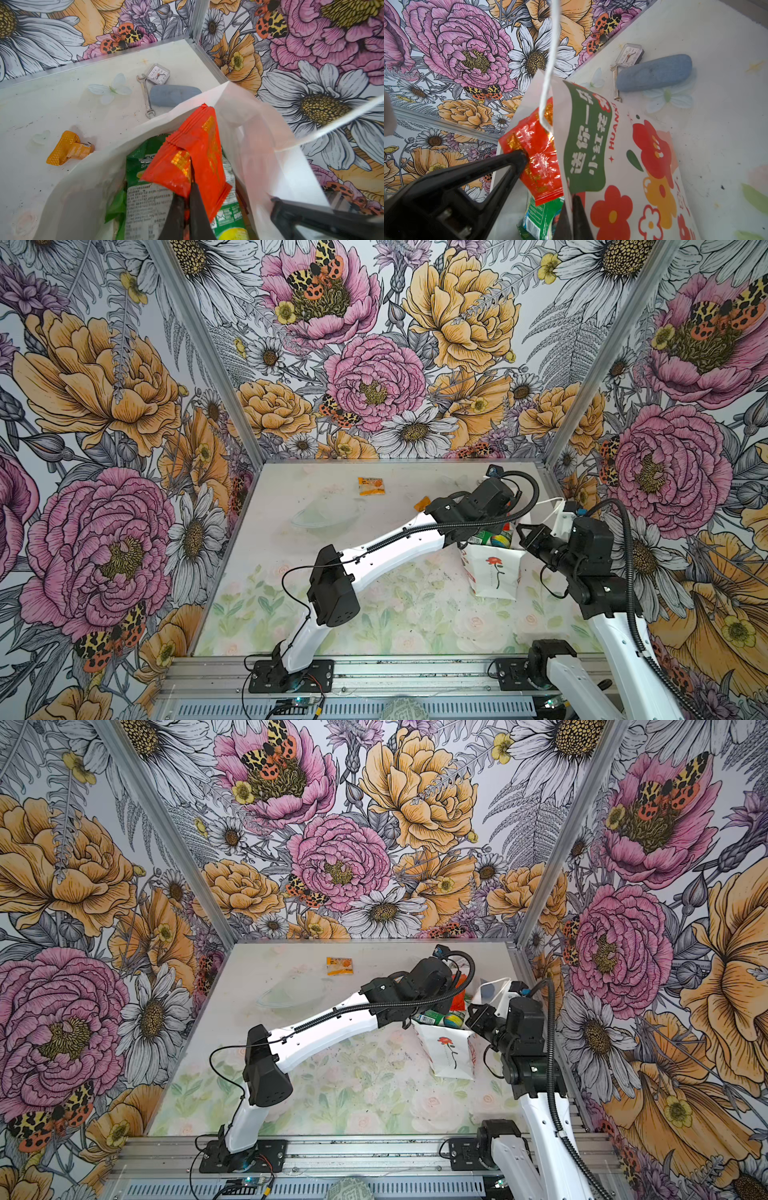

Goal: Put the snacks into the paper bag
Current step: 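Lower the red wrapper into the paper bag held by the right gripper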

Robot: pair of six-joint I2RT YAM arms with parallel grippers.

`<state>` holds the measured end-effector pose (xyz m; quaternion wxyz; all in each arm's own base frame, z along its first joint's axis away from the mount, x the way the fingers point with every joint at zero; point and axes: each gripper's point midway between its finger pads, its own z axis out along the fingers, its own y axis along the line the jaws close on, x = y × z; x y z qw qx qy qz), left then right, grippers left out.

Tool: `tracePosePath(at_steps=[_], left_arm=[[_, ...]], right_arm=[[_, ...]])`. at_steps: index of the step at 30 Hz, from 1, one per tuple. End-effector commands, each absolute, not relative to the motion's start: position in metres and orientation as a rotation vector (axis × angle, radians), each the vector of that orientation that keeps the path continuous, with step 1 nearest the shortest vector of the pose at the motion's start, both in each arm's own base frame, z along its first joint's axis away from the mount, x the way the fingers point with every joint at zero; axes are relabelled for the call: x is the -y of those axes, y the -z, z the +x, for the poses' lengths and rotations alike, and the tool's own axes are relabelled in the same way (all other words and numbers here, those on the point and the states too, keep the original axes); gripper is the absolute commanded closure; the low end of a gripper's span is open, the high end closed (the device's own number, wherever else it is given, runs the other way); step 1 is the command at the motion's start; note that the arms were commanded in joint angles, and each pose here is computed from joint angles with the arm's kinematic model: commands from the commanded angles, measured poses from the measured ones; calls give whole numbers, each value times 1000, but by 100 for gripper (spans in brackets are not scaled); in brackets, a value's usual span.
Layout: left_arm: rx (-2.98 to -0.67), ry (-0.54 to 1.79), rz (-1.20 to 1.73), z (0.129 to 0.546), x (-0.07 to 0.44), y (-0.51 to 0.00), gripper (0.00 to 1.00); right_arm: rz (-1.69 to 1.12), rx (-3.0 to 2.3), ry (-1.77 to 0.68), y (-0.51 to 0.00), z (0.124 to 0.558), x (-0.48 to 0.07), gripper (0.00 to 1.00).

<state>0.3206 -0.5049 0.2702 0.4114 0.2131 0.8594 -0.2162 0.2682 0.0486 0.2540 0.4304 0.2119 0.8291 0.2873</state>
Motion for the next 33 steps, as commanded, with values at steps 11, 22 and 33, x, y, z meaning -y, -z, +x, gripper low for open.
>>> tracePosePath(at_steps=[11, 22, 33], left_arm=[[-2213, 548, 554, 330, 510, -263, 100], [-2214, 545, 554, 328, 507, -268, 86], [-2139, 551, 572, 307, 497, -308, 69]], right_arm=[[512, -2070, -763, -261, 263, -56, 100], [509, -2063, -765, -265, 263, -56, 100], [510, -2063, -766, -265, 263, -56, 100]])
